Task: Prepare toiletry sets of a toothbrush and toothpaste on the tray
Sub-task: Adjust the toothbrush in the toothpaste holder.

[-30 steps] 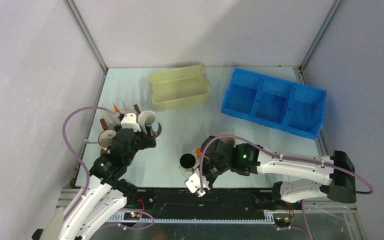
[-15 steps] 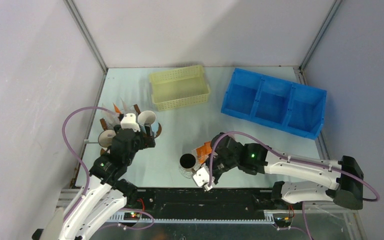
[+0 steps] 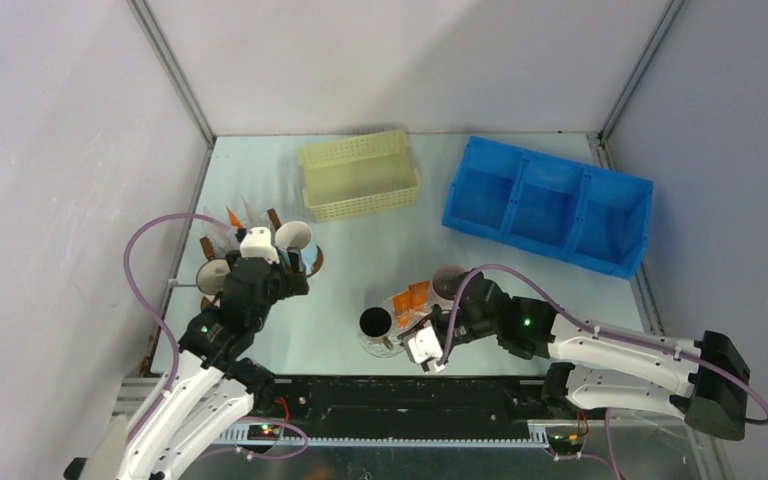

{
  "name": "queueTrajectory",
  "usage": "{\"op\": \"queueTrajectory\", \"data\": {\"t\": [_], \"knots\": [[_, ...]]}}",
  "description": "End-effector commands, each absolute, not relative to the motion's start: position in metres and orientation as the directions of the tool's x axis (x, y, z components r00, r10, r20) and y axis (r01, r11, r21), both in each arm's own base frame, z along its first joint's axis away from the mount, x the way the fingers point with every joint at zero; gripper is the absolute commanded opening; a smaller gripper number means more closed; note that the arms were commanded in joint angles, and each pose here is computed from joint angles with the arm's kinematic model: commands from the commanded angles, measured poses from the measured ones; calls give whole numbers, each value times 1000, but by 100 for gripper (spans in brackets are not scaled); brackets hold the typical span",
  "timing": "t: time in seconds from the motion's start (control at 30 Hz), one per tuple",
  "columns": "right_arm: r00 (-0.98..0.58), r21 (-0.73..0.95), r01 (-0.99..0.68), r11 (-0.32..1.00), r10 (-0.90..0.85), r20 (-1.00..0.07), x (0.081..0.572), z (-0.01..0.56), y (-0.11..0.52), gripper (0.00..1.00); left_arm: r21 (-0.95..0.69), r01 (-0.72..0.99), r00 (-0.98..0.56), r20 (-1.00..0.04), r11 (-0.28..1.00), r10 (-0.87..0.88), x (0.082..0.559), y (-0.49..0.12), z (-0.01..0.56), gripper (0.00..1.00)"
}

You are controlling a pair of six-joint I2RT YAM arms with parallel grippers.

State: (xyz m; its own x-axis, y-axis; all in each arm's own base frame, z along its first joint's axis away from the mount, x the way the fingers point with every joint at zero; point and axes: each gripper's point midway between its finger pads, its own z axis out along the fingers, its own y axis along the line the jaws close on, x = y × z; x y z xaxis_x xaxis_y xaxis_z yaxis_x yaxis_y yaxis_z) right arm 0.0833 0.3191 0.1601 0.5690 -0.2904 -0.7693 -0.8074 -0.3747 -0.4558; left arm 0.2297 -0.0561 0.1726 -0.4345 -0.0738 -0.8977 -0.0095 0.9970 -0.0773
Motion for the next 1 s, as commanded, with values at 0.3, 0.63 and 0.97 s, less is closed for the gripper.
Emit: {"op": "queueTrajectory", "data": {"t": [0.3, 0.63, 0.97], "knots": [[571, -549, -818, -170, -135, -810, 98, 200, 326, 0, -25, -46, -416, -908, 999, -42, 234, -45, 180, 93], [525, -517, -851, -90, -144, -839, 105, 187, 324, 0, -22, -50, -415, -909, 999, -41, 234, -44, 180, 93], [498, -500, -866, -28, -152, -854, 108, 184, 315, 6, -25, -42, -412, -910, 999, -40, 234, -45, 181, 93]]}}
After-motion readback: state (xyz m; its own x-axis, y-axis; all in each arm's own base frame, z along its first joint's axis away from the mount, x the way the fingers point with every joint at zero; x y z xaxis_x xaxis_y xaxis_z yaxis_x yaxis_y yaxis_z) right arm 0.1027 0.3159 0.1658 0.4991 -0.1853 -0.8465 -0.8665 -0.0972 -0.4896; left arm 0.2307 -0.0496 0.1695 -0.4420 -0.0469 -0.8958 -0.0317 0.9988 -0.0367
